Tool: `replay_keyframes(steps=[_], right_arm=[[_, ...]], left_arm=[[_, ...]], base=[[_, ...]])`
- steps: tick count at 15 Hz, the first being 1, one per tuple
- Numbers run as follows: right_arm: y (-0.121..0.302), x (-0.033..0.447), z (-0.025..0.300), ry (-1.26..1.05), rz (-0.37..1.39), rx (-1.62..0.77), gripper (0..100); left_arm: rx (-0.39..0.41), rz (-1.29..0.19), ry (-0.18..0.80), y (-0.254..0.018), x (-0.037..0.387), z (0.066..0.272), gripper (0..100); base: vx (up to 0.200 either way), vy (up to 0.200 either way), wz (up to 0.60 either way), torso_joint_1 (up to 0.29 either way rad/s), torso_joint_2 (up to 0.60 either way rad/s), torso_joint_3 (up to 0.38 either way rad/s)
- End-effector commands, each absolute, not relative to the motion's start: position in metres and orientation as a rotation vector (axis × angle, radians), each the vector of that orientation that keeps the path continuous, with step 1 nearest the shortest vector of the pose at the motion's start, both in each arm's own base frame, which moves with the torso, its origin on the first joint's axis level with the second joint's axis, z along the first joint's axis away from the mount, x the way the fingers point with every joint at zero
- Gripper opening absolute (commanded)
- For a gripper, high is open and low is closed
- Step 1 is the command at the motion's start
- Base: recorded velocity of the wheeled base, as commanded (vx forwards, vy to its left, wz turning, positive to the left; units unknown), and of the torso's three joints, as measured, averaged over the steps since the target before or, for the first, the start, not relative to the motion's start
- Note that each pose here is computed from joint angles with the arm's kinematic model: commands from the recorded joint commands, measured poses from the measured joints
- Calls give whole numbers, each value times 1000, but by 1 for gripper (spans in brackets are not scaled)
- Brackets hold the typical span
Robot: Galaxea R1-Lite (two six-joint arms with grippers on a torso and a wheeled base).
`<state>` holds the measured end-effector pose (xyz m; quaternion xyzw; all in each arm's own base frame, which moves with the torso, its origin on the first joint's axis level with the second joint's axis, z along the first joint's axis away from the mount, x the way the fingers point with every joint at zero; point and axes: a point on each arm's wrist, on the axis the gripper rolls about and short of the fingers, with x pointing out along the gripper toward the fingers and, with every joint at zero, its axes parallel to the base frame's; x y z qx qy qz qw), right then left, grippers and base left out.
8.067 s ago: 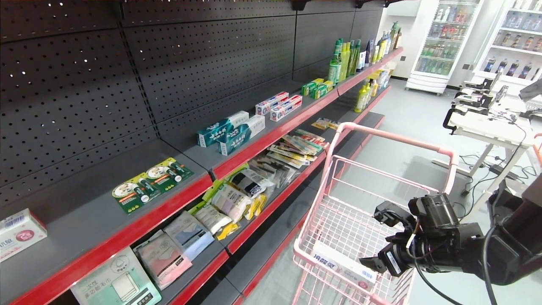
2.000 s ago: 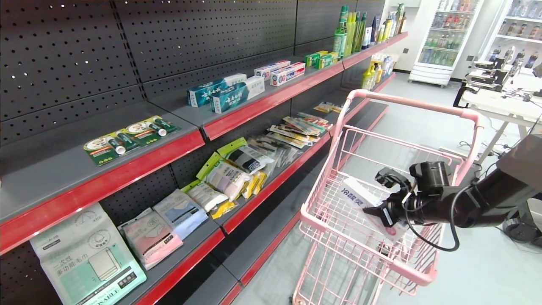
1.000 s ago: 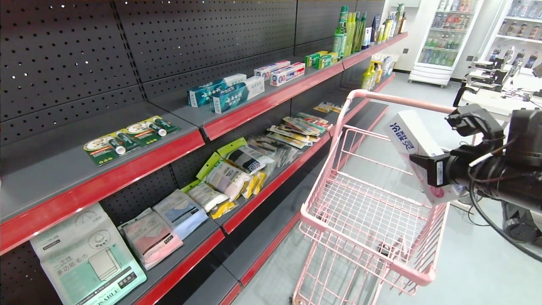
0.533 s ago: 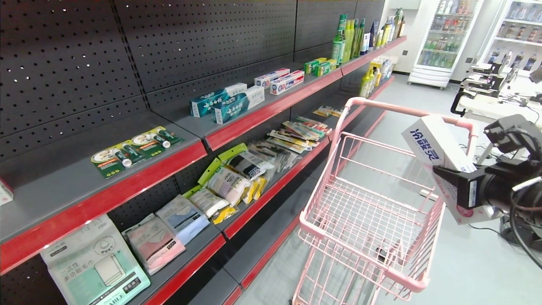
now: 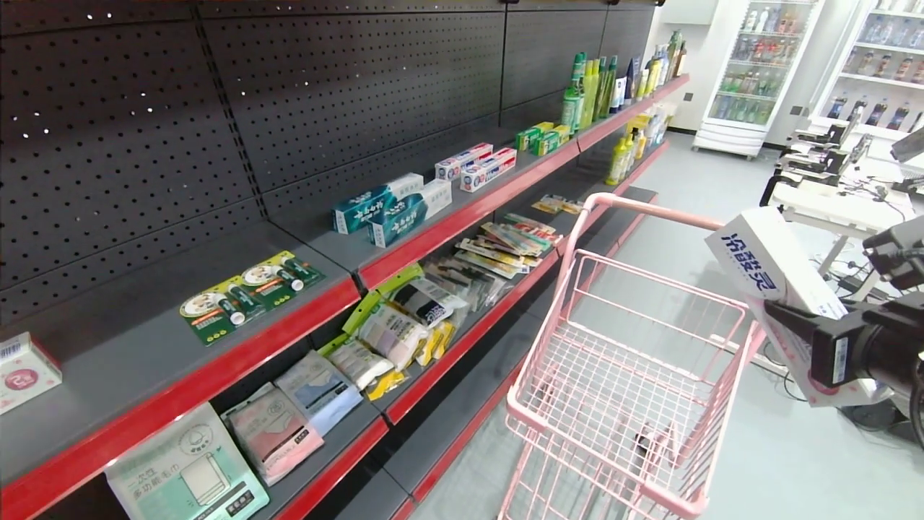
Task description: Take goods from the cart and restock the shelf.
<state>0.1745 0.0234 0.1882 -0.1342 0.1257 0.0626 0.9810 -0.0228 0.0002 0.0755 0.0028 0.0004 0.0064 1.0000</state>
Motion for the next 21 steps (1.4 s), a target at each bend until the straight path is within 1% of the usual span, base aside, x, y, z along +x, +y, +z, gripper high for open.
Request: replay_keyframes(steps=[1, 16, 21], right_arm=[[23, 170, 187, 250, 125, -271, 0], [22, 166, 186, 247, 119, -296, 0], [22, 165, 187, 242, 121, -303, 0]], left_arm=[[5, 14, 2, 0, -23, 75, 100], [5, 14, 2, 0, -23, 75, 100], [5, 15, 2, 0, -23, 75, 100]], base=[[0, 0, 0, 188, -398, -217], [0, 0, 0, 170, -354, -190], [0, 0, 0, 125, -244, -133]])
